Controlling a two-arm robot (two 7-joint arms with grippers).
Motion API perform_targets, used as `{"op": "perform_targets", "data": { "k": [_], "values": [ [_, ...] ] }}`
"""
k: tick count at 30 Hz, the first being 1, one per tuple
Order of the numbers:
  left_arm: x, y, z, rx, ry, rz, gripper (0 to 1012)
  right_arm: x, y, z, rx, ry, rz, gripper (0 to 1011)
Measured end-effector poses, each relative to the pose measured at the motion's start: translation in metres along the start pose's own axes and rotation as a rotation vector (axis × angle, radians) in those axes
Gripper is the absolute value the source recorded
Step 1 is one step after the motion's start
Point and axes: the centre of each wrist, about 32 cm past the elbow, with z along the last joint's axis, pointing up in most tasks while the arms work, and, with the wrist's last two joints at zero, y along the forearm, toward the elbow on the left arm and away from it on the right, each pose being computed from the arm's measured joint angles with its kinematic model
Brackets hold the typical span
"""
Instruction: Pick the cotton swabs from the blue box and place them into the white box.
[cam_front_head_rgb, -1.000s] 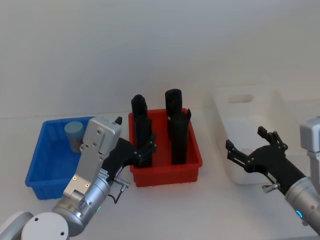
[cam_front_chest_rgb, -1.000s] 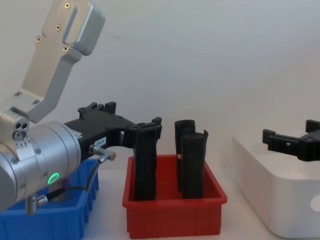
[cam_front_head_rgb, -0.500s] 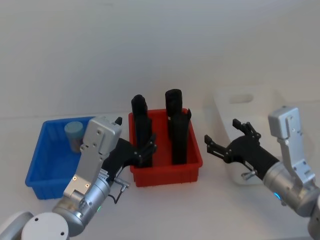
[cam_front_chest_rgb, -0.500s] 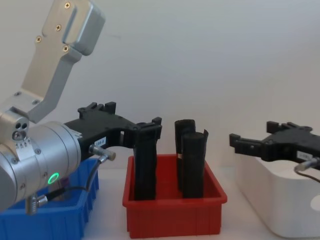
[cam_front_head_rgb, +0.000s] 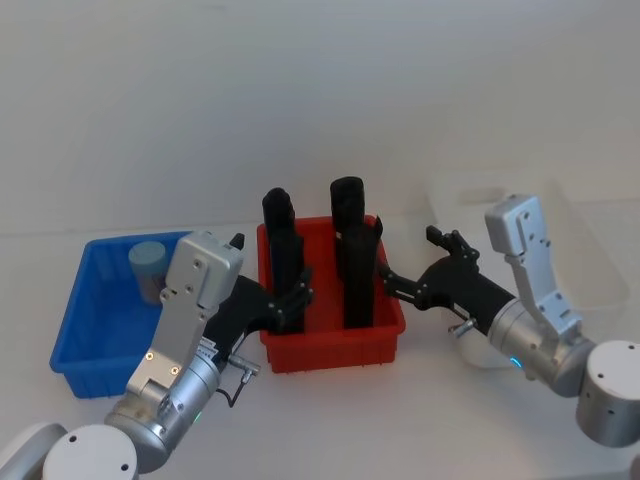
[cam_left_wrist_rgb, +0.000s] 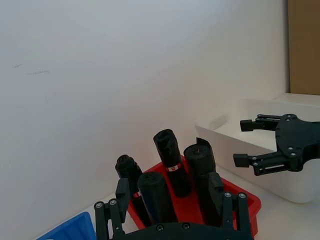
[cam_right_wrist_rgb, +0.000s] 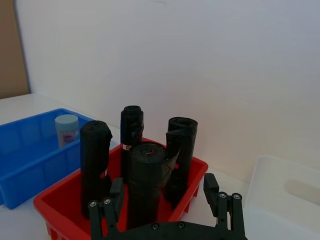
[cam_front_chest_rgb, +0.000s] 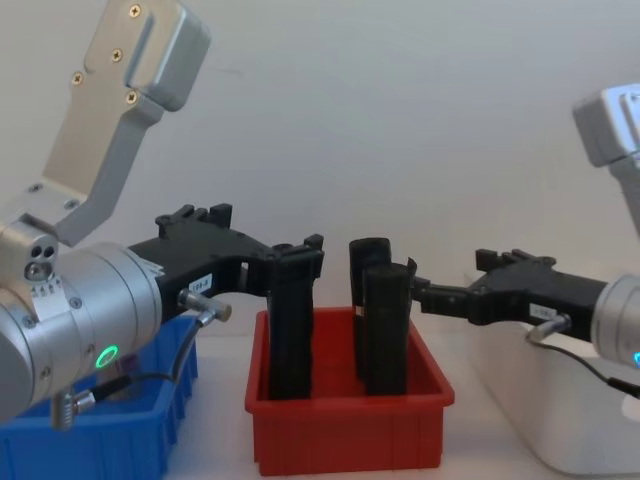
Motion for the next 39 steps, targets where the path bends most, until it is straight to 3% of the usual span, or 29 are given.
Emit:
{"op": "perform_targets", "data": {
  "k": [21,33,39],
  "values": [
    [0.0,0.0,0.0,0.0,0.0,0.0,1000,0.005,0.057,-0.015,-0.019,0.006,0.096,1002],
    [0.0,0.0,0.0,0.0,0.0,0.0,1000,0.006,0.08,-0.019,-0.034,0.014,0.114,1002],
    [0.0,0.0,0.0,0.0,0.0,0.0,1000,0.006,0.09,-0.02,-0.04,0.018,0.124,863]
  ]
}}
